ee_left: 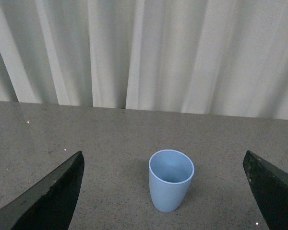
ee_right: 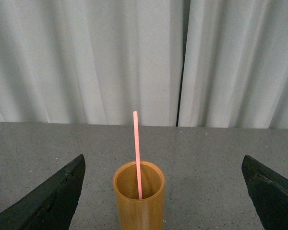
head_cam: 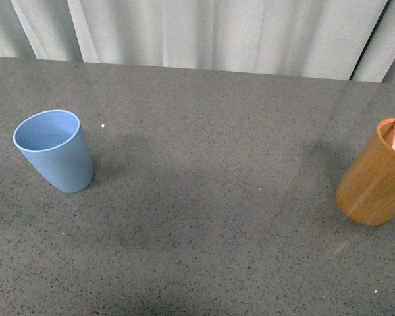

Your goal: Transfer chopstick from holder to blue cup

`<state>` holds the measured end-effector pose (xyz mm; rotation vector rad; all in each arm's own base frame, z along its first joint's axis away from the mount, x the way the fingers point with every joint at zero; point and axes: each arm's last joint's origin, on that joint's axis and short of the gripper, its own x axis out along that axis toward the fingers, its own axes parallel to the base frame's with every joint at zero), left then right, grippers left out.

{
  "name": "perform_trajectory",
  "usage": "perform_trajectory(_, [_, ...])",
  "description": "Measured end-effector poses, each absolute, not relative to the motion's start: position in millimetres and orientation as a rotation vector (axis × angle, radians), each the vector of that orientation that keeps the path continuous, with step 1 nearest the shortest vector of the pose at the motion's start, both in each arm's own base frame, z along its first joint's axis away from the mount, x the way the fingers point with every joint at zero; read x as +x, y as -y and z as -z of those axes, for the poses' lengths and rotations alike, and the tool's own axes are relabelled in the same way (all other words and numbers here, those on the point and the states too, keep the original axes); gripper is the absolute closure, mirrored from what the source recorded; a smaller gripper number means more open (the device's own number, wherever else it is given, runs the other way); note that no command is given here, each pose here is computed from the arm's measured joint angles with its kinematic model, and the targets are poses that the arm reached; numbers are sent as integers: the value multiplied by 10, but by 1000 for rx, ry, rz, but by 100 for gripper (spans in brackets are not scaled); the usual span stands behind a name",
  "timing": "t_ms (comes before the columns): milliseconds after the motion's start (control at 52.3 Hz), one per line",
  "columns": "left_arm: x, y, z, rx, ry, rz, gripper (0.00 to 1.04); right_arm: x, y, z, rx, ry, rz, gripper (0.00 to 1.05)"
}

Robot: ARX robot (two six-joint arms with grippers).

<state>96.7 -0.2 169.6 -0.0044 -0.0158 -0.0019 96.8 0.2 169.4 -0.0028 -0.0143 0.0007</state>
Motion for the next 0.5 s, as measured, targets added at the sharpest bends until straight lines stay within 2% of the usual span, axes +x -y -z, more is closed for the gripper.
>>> perform_trajectory(497, [967,2,-1696,-4,16,2,7,968,-2,-1694,-2,14,-1,10])
